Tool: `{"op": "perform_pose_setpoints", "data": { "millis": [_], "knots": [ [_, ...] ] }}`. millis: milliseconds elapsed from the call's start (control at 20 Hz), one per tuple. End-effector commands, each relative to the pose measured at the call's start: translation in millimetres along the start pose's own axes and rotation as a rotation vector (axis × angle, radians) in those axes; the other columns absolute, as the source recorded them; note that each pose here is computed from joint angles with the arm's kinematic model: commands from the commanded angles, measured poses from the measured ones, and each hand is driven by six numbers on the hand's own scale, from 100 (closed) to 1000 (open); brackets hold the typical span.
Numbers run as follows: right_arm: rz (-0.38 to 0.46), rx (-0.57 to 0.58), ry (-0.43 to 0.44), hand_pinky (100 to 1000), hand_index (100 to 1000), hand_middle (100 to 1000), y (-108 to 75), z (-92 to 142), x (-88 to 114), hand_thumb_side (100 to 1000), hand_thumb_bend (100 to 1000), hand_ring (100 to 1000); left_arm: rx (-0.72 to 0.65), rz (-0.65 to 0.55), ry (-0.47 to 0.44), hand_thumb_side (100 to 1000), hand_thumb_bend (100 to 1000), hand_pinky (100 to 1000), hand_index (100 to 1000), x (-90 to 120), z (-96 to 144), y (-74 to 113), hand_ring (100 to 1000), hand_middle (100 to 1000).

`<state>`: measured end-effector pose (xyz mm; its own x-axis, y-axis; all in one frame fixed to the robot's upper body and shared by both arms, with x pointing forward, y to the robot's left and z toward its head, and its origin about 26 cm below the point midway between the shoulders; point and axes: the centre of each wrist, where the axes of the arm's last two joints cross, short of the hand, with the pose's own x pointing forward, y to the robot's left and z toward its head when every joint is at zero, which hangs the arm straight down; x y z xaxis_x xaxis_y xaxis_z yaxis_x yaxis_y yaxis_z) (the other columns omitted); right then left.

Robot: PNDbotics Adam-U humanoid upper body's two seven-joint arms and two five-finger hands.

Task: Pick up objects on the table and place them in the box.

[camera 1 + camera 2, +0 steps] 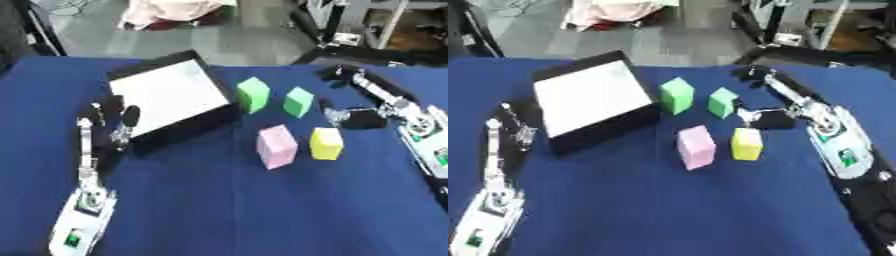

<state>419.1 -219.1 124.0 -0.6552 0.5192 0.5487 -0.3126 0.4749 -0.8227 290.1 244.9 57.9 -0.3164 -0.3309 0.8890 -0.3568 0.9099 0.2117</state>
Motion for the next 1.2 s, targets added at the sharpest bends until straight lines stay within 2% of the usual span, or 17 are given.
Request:
{"op": "perform_pose_setpoints", "data": {
  "millis": [50, 200, 350, 500, 650, 850, 950, 1000, 1200],
  "knots": [
    [0.005, -0.097, -0.094, 842, 902, 859, -18.3, 8.9, 20.7, 422, 100, 885, 0.001, 0.002, -0.02, 769, 842, 768, 689, 3.6, -4.3, 3.3, 668, 597],
    [-0.05, -0.184, -0.142, 840, 896, 847, -17.1, 24.4, 35.6, 459, 100, 877, 0.002, 0.002, -0.017, 769, 844, 766, 688, 3.0, -4.0, 3.5, 667, 596],
    [-0.093, -0.254, -0.152, 837, 892, 839, -11.0, 37.3, 45.2, 470, 100, 871, 0.003, 0.003, -0.015, 768, 844, 765, 688, 2.8, -4.0, 3.6, 665, 594],
    [-0.149, -0.3, -0.133, 836, 891, 836, 2.7, 46.7, 47.1, 470, 100, 871, 0.005, 0.005, -0.014, 767, 846, 763, 687, 3.0, -4.3, 3.7, 664, 593],
    [-0.159, -0.288, -0.115, 835, 891, 837, 6.0, 48.9, 45.3, 470, 100, 872, 0.004, 0.006, -0.014, 767, 847, 763, 687, 3.0, -4.2, 3.5, 663, 591],
    [-0.134, -0.195, -0.022, 835, 894, 844, 3.6, 49.9, 22.8, 422, 100, 878, -0.002, 0.001, -0.012, 767, 847, 762, 687, 2.8, -4.3, 2.9, 661, 590],
    [-0.113, -0.151, 0.045, 835, 896, 849, 3.5, 52.3, 6.7, 358, 100, 881, -0.002, -0.001, -0.013, 766, 847, 762, 686, 2.9, -4.4, 3.1, 660, 589],
    [-0.102, -0.13, 0.083, 835, 898, 850, 3.9, 53.8, -2.0, 291, 100, 881, -0.003, -0.002, -0.012, 766, 847, 761, 686, 2.7, -4.2, 3.0, 660, 588],
    [-0.036, -0.053, 0.214, 837, 904, 855, 3.4, 55.7, -32.6, 214, 100, 887, -0.009, -0.003, -0.012, 766, 843, 762, 686, 2.7, -4.0, 2.8, 659, 591]
  ]
}}
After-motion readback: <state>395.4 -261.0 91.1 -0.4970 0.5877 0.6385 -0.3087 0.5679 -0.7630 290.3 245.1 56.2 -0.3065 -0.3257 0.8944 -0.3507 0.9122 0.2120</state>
